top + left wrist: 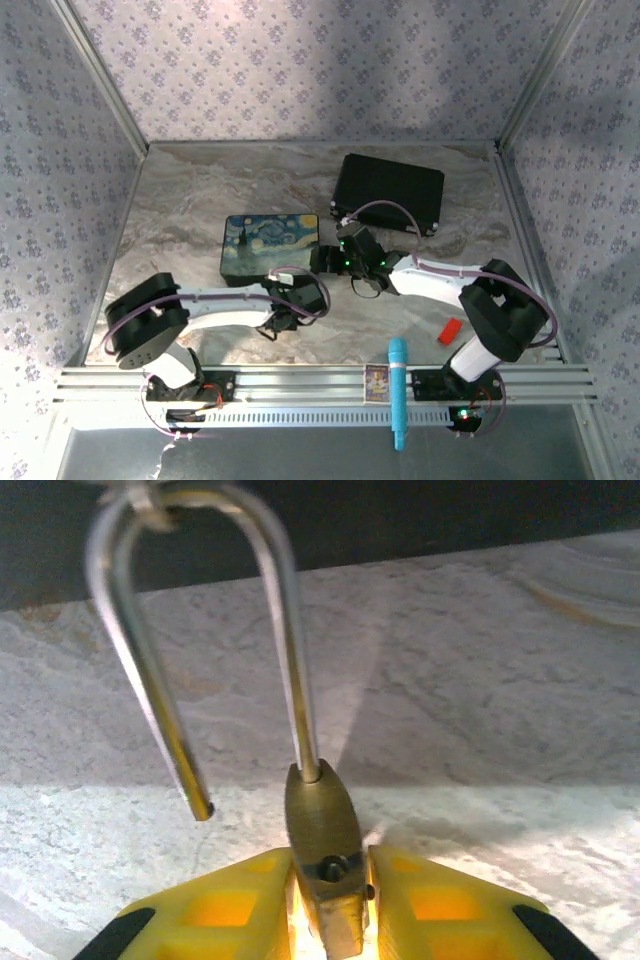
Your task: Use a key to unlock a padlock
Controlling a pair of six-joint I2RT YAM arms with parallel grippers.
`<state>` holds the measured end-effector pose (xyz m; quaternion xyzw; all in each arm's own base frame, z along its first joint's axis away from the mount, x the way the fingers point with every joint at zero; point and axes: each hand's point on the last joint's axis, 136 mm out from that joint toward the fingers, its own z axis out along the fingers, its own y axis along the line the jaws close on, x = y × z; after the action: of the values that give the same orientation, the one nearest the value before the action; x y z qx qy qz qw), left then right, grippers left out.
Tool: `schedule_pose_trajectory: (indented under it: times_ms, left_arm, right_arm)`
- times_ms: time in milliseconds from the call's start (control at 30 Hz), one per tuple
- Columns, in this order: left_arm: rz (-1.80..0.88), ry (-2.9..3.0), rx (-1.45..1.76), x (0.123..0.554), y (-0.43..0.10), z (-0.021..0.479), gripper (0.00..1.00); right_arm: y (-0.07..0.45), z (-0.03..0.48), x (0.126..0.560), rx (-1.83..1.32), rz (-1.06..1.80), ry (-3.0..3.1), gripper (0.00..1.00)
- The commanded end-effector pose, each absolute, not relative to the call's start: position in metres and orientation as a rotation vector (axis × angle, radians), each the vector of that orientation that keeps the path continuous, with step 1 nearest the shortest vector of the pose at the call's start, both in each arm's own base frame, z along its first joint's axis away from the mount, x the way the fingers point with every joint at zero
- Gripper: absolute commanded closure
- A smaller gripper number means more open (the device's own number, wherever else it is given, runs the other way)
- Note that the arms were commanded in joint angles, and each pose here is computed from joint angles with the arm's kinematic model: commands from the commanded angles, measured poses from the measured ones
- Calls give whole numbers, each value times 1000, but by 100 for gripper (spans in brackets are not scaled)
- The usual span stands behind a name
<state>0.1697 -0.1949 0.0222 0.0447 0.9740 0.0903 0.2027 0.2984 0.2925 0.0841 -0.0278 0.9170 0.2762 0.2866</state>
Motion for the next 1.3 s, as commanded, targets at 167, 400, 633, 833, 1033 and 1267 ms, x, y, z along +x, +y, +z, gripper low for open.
schedule_pose_trajectory:
  times_ms: [167, 400, 633, 833, 1033, 1267]
  left_arm:
    - [338, 2685, 194, 165, -210, 31, 71]
    - [179, 2665, 245, 169, -234, 60, 43]
    - [-181, 2532, 263, 173, -250, 133, 0]
    - [-315, 2490, 181, 177, -217, 169, 0]
    - [-588, 2472, 23, 173, -189, 166, 0]
    - [-842, 2493, -224, 172, -176, 141, 0]
  right_arm:
    - [230, 6, 254, -51, 385, 2743, 22]
    - [236, 28, 260, -89, 436, 2662, 18]
    - [240, 79, 280, -163, 440, 2553, 5]
    - [239, 137, 277, -144, 523, 2414, 1]
    - [263, 168, 229, -305, 699, 2285, 5]
    - [330, 142, 193, -491, 863, 2228, 25]
